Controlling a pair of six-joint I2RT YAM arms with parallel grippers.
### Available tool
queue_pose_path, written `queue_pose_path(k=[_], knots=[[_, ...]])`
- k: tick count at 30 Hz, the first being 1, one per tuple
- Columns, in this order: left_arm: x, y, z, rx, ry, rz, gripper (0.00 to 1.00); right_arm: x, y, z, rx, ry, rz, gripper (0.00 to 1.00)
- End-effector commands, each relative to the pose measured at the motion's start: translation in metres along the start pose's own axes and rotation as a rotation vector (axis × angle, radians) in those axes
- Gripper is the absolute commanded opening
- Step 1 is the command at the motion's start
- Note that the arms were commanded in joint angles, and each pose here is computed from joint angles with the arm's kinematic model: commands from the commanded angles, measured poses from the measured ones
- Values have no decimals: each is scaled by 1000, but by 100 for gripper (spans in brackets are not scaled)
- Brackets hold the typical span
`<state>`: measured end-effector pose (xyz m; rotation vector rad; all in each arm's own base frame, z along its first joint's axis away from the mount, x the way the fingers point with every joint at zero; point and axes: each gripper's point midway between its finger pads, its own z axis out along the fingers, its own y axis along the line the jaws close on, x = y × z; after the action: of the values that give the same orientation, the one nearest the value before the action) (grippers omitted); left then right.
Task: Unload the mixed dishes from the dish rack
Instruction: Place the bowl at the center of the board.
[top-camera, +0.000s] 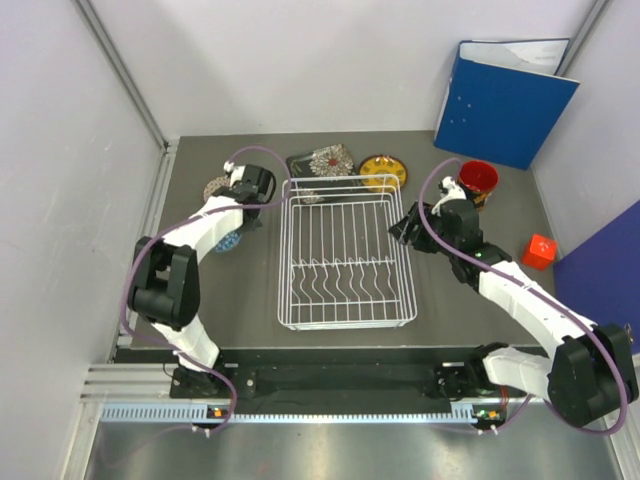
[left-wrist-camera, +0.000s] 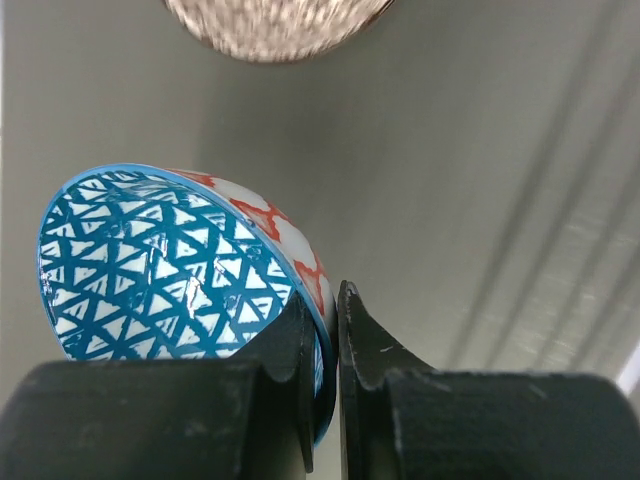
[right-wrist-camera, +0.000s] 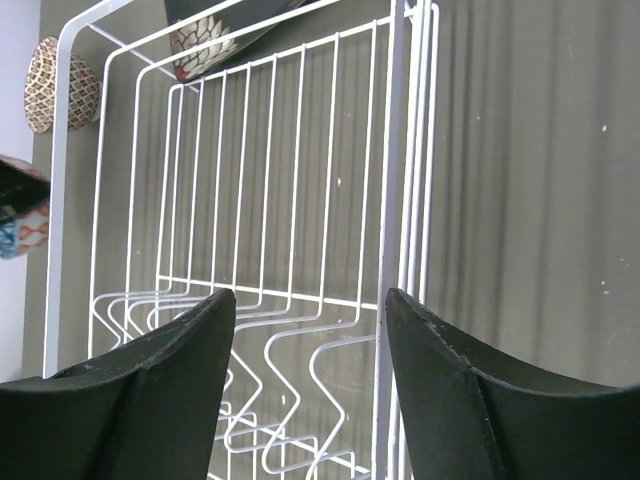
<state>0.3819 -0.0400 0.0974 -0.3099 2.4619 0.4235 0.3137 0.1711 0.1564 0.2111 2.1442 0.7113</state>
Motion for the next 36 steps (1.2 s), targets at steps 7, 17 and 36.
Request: queue_pose_path(k=[7, 17, 36], knots=[[23, 7, 45, 2, 81, -107, 0, -12, 9, -3, -26, -47, -22, 62], [38, 9, 67, -66, 135, -56, 0, -12, 8, -7, -18, -49, -27, 62], [-20, 33, -14, 6, -28, -144, 62, -34, 20, -13, -20, -79, -52, 62]])
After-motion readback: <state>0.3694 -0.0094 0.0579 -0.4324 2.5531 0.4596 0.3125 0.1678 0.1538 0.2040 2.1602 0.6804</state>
